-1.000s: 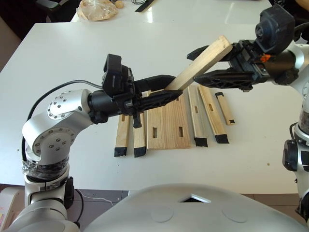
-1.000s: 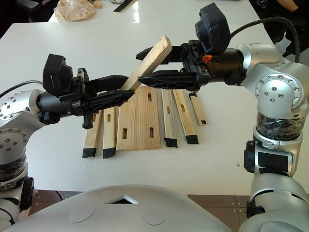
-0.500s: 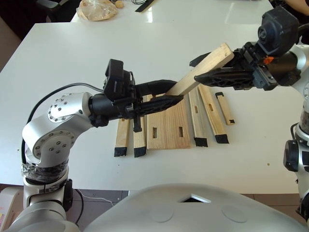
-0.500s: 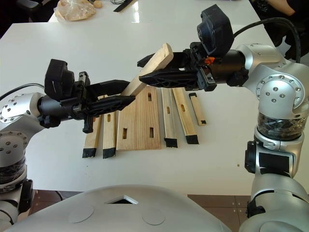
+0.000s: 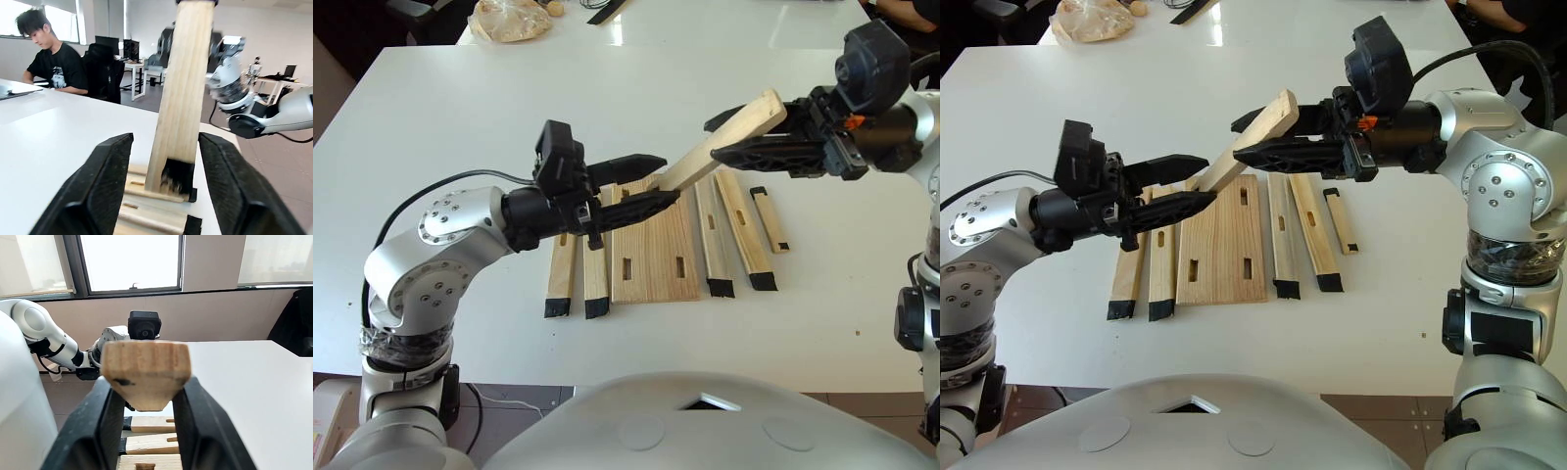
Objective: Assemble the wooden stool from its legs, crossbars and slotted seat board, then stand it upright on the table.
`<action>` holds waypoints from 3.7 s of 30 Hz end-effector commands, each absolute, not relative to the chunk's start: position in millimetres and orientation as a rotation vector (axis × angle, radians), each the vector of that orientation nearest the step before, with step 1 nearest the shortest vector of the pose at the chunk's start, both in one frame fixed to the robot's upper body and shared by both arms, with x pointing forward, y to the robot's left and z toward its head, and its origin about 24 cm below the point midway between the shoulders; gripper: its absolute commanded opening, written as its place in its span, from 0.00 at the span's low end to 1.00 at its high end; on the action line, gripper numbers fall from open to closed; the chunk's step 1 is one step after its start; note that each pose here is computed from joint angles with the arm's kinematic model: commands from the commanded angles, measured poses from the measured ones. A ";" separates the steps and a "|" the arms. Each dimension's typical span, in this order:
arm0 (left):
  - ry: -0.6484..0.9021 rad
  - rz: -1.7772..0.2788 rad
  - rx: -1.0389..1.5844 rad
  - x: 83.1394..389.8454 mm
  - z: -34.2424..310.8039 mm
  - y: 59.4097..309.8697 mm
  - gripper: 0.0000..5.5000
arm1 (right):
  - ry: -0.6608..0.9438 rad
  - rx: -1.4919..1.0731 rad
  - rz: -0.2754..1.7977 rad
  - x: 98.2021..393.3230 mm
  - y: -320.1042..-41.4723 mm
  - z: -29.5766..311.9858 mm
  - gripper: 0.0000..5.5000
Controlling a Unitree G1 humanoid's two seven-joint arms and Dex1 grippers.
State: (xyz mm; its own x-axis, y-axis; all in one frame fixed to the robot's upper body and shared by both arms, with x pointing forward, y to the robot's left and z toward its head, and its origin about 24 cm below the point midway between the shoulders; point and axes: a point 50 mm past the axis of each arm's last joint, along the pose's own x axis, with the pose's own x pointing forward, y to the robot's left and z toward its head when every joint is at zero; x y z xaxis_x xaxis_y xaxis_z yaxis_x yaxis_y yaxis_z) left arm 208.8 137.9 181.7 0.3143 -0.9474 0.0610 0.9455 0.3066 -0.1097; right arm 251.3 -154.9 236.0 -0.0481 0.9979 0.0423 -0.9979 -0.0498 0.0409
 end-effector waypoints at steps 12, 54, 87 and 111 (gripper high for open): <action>0.090 -1.047 -0.113 216.8 151.3 165.7 0.55 | 0.090 -0.540 1.362 294.2 -202.1 209.3 0.24; 0.074 -1.037 -0.102 208.0 146.0 155.7 0.55 | 0.268 -0.721 1.491 280.7 -226.2 148.8 0.24; 0.113 -1.104 -0.105 202.6 143.7 151.0 0.55 | 0.665 -0.599 1.518 293.9 -229.6 87.0 0.24; 0.151 -1.125 -0.134 195.2 138.2 147.8 0.55 | 0.280 -0.140 1.342 293.7 -226.3 135.7 0.44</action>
State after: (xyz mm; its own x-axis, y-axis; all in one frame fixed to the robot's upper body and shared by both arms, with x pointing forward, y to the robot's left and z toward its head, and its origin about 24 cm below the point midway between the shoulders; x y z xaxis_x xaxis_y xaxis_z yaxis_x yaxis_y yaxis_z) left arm 196.7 147.6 137.0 0.4094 -0.9107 -0.0546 0.8900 0.4118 -0.1957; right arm 292.9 -225.3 102.0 0.1844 0.9189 -0.3489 -0.9662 0.2345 0.1071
